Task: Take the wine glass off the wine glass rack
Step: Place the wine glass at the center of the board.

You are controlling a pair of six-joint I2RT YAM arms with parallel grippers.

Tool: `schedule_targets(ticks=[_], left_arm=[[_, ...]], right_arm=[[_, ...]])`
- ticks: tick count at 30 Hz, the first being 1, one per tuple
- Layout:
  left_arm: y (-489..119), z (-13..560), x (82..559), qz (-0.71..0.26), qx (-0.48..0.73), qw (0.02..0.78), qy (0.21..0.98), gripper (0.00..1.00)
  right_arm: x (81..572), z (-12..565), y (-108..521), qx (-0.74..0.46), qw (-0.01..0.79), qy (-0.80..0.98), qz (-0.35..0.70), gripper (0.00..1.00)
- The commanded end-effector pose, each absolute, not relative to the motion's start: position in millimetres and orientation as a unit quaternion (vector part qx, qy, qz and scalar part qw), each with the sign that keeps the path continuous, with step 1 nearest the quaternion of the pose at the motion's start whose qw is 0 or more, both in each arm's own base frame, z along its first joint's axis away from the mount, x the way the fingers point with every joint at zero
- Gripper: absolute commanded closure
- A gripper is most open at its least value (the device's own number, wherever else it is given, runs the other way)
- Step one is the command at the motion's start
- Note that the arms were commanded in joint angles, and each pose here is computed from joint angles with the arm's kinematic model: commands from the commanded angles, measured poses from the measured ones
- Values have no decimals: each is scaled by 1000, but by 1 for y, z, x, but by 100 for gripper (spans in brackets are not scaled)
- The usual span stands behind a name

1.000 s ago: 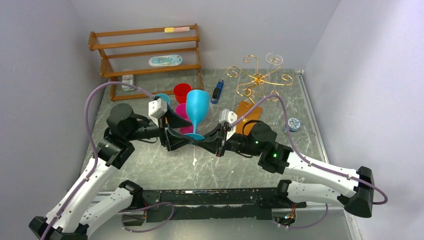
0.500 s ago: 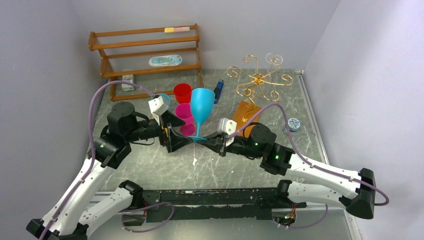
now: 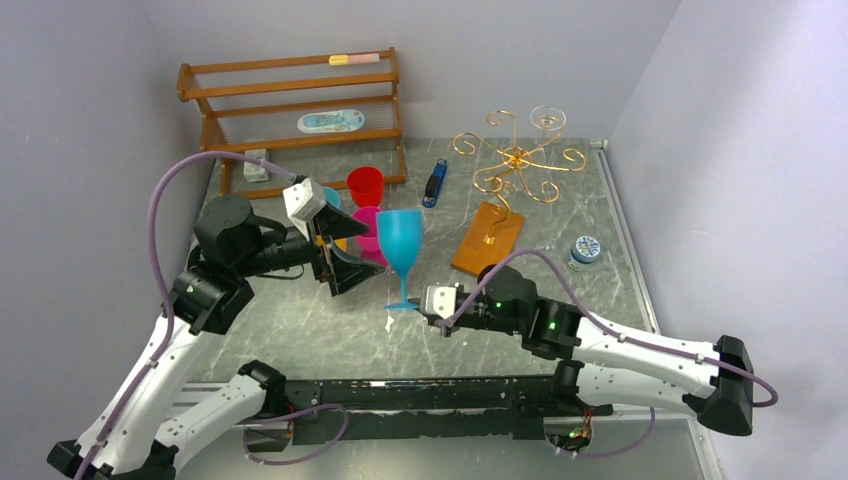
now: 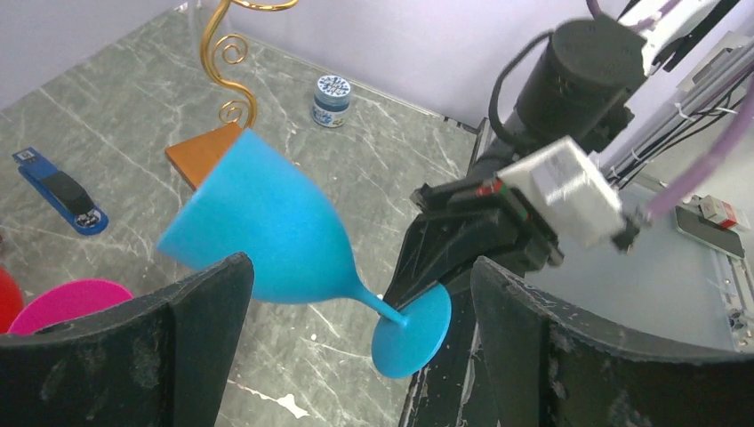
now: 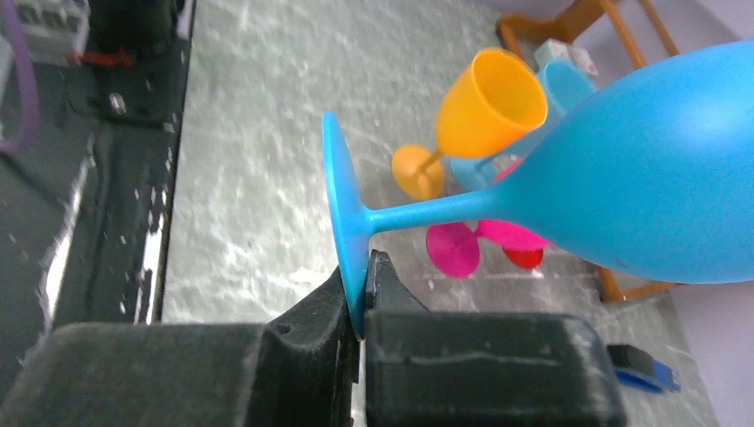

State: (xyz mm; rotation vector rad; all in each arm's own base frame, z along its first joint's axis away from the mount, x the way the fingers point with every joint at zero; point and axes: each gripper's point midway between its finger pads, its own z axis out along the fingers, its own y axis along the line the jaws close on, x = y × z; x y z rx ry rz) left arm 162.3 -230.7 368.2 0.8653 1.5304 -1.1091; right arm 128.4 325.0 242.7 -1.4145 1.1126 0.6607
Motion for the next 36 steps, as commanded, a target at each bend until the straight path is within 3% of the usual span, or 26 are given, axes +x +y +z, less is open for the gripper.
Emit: schedule_targets(ticks=[1, 5, 14, 17, 21, 26, 32, 36], left_arm=[[-231, 382, 175, -453, 341, 521, 638, 4], [-228, 385, 196, -434, 290, 525, 672, 4], [-257, 365, 177, -511, 362, 401, 668, 9], [-259, 349, 167, -512, 394, 353, 676, 13], [-256, 335, 172, -467, 394, 343, 713, 18], [-267, 320, 146, -485, 439, 291, 698, 29], [-276, 303, 130, -476, 467, 265, 697, 32], [-278, 294, 137, -452, 466, 260, 715, 51]], right_arm=[[136, 209, 308, -658, 575, 447, 191, 100], [128, 199, 302, -683, 576, 414, 176, 100], [113, 174, 306, -718, 565, 366, 177, 100], [114, 175, 307, -723, 577, 350, 149, 100], [113, 171, 306, -730, 570, 348, 145, 100], [110, 168, 304, -730, 575, 338, 148, 100], [113, 162, 302, -732, 570, 346, 141, 100], [114, 161, 300, -726, 573, 353, 140, 100]])
